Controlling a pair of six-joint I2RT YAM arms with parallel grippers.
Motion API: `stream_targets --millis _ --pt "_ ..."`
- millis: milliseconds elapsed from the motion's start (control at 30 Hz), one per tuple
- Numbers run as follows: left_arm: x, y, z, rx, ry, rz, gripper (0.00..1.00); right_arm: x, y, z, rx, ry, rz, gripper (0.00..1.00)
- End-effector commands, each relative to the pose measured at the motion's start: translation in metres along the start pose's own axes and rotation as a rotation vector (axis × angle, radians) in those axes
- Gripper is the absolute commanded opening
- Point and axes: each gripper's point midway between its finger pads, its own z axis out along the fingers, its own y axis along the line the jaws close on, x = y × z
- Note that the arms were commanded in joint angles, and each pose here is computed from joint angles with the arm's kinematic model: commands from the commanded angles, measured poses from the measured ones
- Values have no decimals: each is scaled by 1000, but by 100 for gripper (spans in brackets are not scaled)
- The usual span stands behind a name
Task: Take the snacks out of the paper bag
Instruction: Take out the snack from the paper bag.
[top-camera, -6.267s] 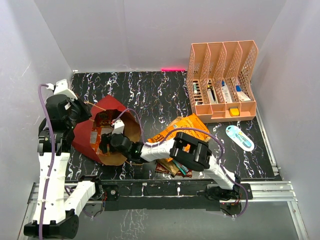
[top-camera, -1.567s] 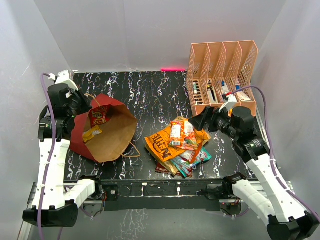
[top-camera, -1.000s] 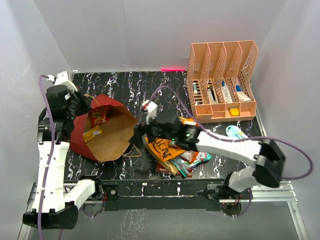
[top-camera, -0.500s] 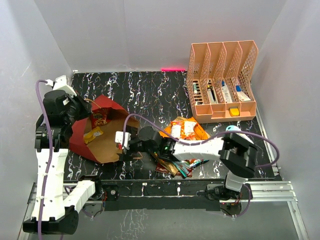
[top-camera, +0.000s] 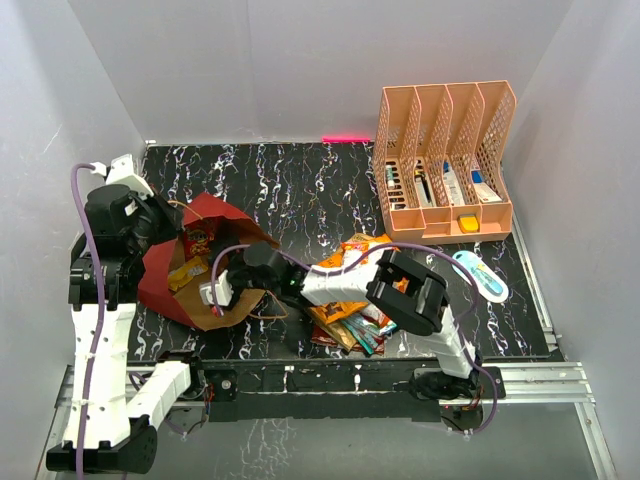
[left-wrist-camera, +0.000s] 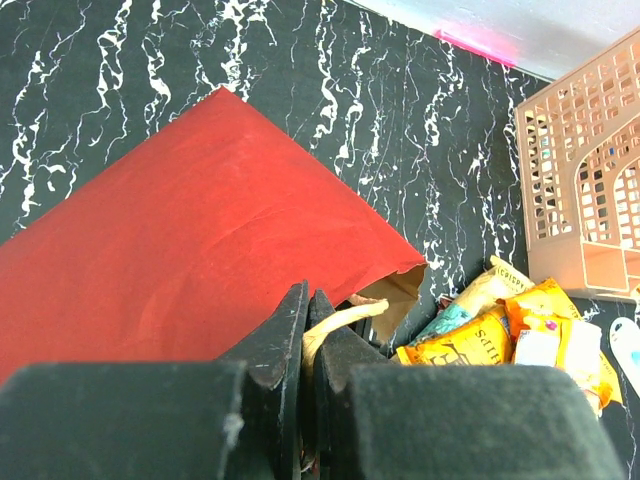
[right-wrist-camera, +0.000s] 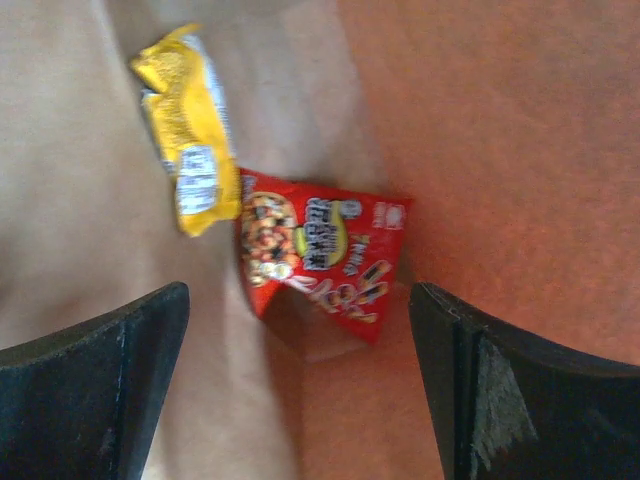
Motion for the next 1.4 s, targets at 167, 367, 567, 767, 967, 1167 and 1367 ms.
stream_targets --millis 167,367,567,767,967,1167,1367 --pt "1 -10 -4 57 -7 10 0 27 -59 38 180 23 -35 98" --pt "4 -12 -5 74 -2 6 0 79 -56 48 178 195 -303 96" --pt "7 -12 -3 79 9 26 0 113 -71 49 189 276 -437 98" --pt "15 -12 1 85 36 21 0 127 -64 62 189 269 -484 100" --pt "18 -6 5 57 45 43 0 95 -55 83 173 88 -460 100" --pt "20 -6 7 54 63 42 0 99 -58 101 213 66 -419 98" --pt "24 -3 10 40 77 43 0 98 -65 107 260 30 -364 70"
